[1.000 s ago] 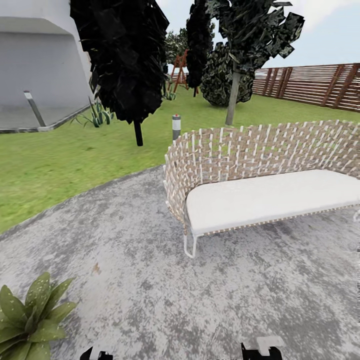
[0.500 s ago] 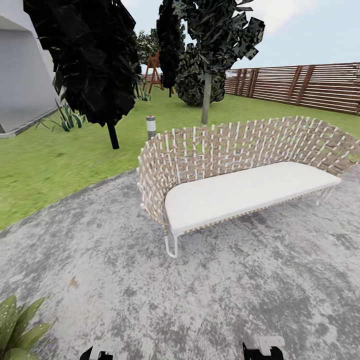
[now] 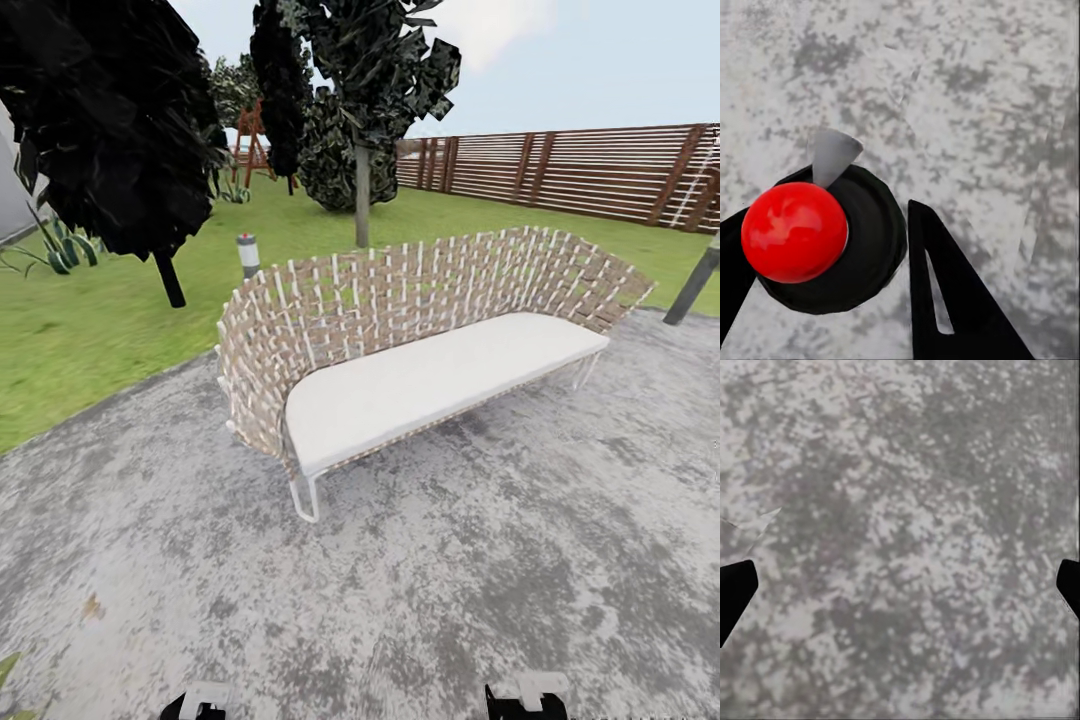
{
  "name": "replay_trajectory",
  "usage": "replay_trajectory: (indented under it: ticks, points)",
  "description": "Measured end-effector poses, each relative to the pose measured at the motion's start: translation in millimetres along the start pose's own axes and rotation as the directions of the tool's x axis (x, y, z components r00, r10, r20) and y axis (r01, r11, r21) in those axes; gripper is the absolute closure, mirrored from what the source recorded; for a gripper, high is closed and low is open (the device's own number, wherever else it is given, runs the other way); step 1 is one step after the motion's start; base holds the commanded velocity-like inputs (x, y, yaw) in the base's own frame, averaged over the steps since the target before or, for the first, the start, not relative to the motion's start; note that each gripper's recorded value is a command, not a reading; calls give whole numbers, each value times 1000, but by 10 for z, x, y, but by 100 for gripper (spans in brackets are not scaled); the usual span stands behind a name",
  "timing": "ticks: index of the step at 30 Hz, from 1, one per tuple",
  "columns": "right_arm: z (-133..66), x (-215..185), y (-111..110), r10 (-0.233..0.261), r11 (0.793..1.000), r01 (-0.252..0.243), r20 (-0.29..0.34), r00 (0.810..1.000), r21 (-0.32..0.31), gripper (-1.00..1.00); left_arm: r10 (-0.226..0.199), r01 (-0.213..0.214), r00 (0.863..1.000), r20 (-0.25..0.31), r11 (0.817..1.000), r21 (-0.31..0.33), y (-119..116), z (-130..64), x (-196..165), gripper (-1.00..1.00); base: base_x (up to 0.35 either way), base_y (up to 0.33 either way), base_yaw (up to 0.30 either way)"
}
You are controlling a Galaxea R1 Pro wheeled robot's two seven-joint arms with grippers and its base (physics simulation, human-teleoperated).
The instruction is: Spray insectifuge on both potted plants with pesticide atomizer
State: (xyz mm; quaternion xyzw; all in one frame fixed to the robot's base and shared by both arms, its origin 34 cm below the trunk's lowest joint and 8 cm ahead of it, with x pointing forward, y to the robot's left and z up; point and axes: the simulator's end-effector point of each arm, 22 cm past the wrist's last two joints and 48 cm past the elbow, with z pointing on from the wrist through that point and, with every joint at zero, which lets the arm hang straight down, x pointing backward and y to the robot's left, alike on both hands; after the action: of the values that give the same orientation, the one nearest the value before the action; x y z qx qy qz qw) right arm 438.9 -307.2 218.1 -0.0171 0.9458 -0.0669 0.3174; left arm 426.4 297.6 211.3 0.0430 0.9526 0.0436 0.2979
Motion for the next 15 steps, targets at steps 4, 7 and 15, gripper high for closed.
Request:
replay_trajectory:
  ticks: [4, 7, 15]
  points:
    - [-1, 0, 1, 0, 1000, 0, 0, 1000, 0, -100, 0, 0, 1000, 0, 1000, 0, 0, -1, -1, 100, 279, 0, -298]
    - [-2, 2, 6, 0, 1000, 0, -1, 1000, -1, -100, 0, 0, 1000, 0, 1000, 1, -9, -1, -2, 100, 328, 0, -298]
    - [-2, 4, 9, 0, 1000, 0, -1, 1000, -1, -100, 0, 0, 1000, 0, 1000, 2, -13, 0, -2, 100, 295, 0, -298]
